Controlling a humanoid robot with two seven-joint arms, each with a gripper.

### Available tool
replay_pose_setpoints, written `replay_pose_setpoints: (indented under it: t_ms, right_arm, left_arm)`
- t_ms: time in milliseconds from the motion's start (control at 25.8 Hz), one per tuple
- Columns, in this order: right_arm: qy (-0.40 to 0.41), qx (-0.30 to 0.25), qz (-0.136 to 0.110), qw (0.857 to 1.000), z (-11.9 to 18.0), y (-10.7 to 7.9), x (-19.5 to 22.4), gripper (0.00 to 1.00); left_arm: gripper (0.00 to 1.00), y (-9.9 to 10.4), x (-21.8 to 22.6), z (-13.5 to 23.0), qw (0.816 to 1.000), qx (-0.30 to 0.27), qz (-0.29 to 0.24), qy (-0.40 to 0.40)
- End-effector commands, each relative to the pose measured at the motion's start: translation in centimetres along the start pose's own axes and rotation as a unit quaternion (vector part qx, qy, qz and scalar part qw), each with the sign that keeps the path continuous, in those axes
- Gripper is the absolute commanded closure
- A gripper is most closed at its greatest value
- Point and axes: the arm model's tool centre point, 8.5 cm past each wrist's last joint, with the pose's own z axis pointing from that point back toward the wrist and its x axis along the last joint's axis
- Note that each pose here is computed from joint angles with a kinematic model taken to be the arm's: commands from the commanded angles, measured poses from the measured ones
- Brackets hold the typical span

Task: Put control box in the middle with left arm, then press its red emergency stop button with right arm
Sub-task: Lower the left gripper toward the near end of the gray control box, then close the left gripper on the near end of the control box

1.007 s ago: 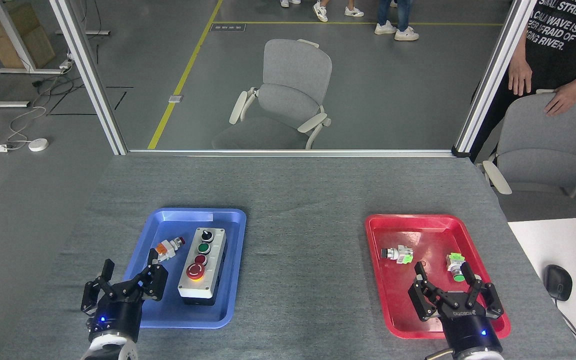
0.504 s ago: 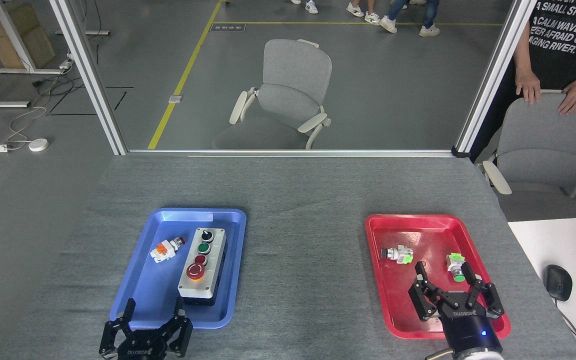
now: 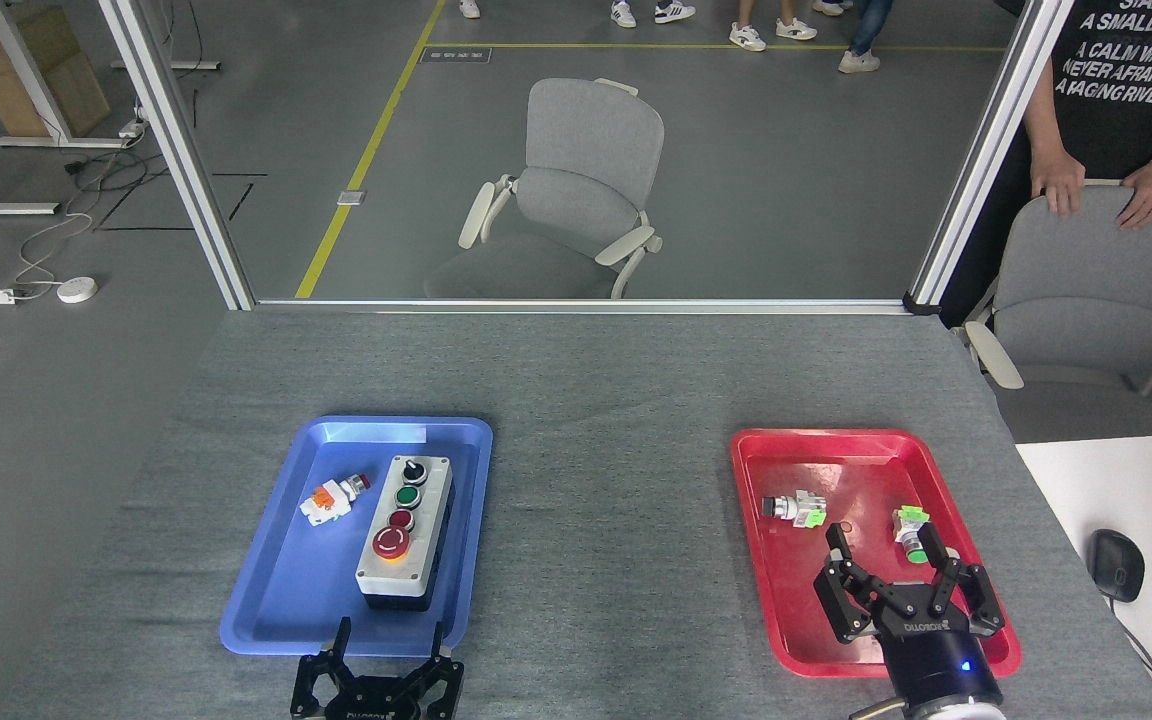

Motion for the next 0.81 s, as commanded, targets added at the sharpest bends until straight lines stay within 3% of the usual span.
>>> replay_pose_setpoints:
  t_ms: [0,775]
  right_arm:
    - [0.000,0.001,0.000,1.000,0.0,0.0,0.0,0.01]
    - [0.000,-0.001,-0.008,1.000,-0.2,0.0,0.4,0.01]
  left_arm:
    - [0.01,-0.6,0.6,-1.5,1.000,-0.023,0.002,0.002]
    - [0.01,-0.6,-1.5,-5.6,0.997,-0.059,0.012,0.038]
